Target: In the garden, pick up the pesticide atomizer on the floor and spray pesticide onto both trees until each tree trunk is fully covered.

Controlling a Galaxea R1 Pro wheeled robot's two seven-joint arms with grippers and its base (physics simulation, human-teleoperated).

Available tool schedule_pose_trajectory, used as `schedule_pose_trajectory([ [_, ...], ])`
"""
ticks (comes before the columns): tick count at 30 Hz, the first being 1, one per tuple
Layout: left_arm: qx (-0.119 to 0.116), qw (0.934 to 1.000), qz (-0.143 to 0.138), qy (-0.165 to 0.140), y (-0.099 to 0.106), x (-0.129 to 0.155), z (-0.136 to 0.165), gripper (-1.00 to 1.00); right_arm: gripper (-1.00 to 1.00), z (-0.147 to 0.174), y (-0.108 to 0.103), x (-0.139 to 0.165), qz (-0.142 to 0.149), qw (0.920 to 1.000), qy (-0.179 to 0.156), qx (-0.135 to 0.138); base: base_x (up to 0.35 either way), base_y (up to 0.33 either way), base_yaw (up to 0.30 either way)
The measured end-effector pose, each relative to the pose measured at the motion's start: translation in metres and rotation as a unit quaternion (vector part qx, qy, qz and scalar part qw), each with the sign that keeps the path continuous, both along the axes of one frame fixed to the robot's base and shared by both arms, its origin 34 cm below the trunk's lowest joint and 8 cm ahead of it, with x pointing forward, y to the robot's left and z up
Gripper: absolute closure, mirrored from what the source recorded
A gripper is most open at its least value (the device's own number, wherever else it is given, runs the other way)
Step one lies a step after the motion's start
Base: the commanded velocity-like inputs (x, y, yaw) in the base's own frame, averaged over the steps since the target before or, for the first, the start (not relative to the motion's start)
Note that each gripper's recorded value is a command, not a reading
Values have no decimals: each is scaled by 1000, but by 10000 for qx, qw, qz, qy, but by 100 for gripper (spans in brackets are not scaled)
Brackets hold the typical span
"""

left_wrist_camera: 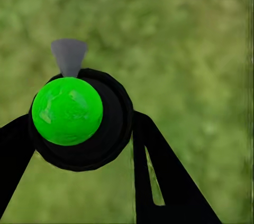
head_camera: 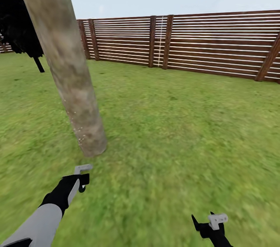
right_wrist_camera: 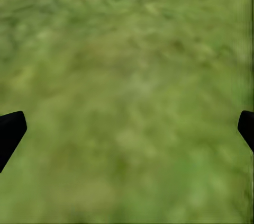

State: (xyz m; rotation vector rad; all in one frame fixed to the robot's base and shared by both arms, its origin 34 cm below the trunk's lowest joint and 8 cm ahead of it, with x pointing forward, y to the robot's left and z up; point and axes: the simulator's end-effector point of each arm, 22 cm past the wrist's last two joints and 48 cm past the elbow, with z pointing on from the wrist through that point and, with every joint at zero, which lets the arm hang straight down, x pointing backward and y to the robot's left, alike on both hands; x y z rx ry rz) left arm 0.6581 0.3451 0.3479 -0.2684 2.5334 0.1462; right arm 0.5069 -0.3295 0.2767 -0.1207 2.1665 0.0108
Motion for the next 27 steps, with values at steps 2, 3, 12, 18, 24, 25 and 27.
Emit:
schedule_pose_trajectory([
  [2, 0, 10000, 0, 2, 0, 0, 0, 100, -100, 0, 0, 0, -1, 10000, 0, 0, 33, -266, 226],
  [3, -3, 10000, 2, 2, 0, 0, 0, 100, -100, 0, 0, 0, -1, 10000, 0, 0, 9, -271, 264],
  [12, -7, 10000, 5, 2, 0, 0, 0, 100, -100, 0, 0, 0, -1, 10000, 1, 0, 1, -220, 232],
  [18, -10, 10000, 9, 1, 0, 0, 0, 100, -100, 0, 0, 0, -2, 10000, 1, 0, 0, -9, 12],
  [24, 0, 10000, 11, 2, 1, 0, 0, 100, -100, 0, 0, 0, 8, 10000, 3, 2, 0, 0, 0],
  [25, 3, 10000, 14, 2, 2, 0, 0, 100, -100, 0, 0, 0, 6, 10000, 3, 3, 0, 0, 0],
  [27, -12, 10000, 29, -2, 2, 0, 0, 100, -100, 0, 0, 0, 0, 10000, 2, 2, 0, 0, 0],
])
